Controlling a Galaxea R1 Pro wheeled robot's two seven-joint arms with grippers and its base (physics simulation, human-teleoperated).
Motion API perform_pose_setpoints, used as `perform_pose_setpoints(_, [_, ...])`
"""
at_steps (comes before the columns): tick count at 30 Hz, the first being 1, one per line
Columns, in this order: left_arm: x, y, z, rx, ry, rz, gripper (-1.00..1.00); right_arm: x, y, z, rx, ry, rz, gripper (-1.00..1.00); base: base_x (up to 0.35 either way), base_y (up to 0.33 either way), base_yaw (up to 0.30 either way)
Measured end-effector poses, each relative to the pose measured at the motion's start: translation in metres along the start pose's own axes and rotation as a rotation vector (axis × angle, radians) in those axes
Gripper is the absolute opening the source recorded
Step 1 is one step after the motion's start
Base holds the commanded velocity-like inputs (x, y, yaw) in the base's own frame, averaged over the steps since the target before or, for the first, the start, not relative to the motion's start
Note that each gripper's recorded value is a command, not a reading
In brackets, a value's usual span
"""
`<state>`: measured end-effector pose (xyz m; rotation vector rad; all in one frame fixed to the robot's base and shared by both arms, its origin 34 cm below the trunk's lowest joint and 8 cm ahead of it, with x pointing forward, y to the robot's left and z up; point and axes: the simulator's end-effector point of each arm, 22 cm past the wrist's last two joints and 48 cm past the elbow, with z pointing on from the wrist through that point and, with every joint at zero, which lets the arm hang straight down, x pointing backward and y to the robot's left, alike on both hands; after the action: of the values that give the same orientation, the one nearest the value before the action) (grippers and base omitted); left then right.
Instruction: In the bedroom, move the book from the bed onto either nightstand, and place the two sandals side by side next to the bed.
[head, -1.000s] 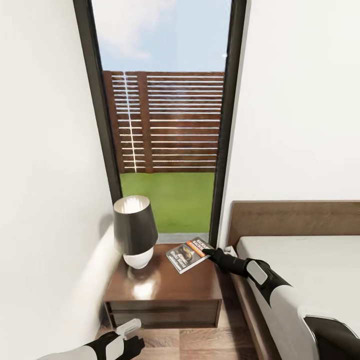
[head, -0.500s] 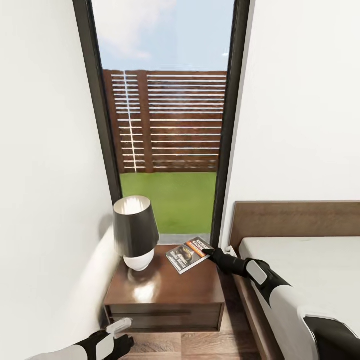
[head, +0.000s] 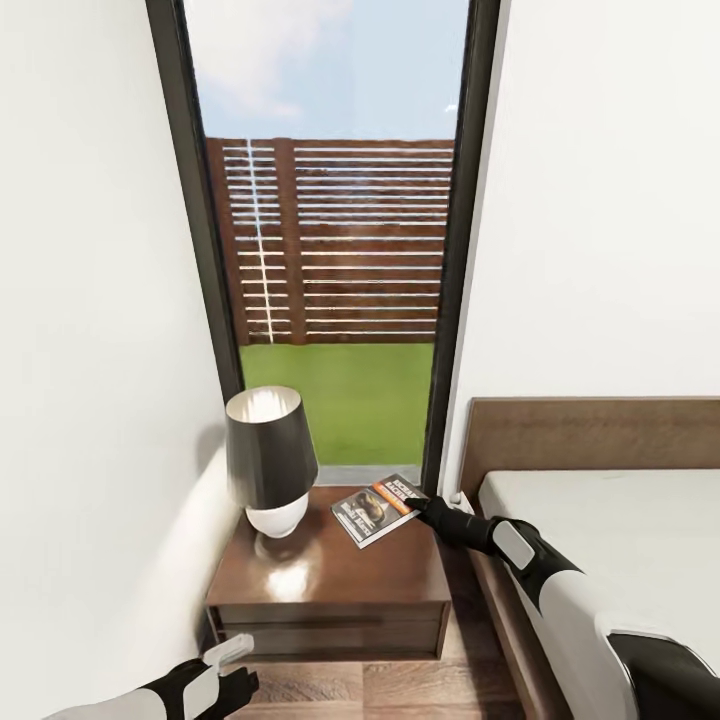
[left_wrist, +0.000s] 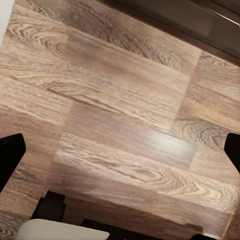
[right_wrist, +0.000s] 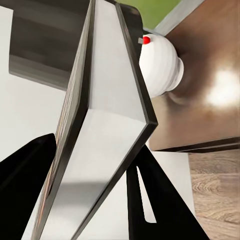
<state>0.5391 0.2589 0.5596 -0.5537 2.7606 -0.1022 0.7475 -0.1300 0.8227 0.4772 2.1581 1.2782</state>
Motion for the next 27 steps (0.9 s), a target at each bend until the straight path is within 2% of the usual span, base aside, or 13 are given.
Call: perform_pose_setpoints(27, [0.015, 0.007, 0.043, 0.001, -0.002, -0.002, 1.0, 0.016, -0.04, 0.016, 0.0, 0.001, -0.002, -1.0, 0.0, 0.0, 0.0])
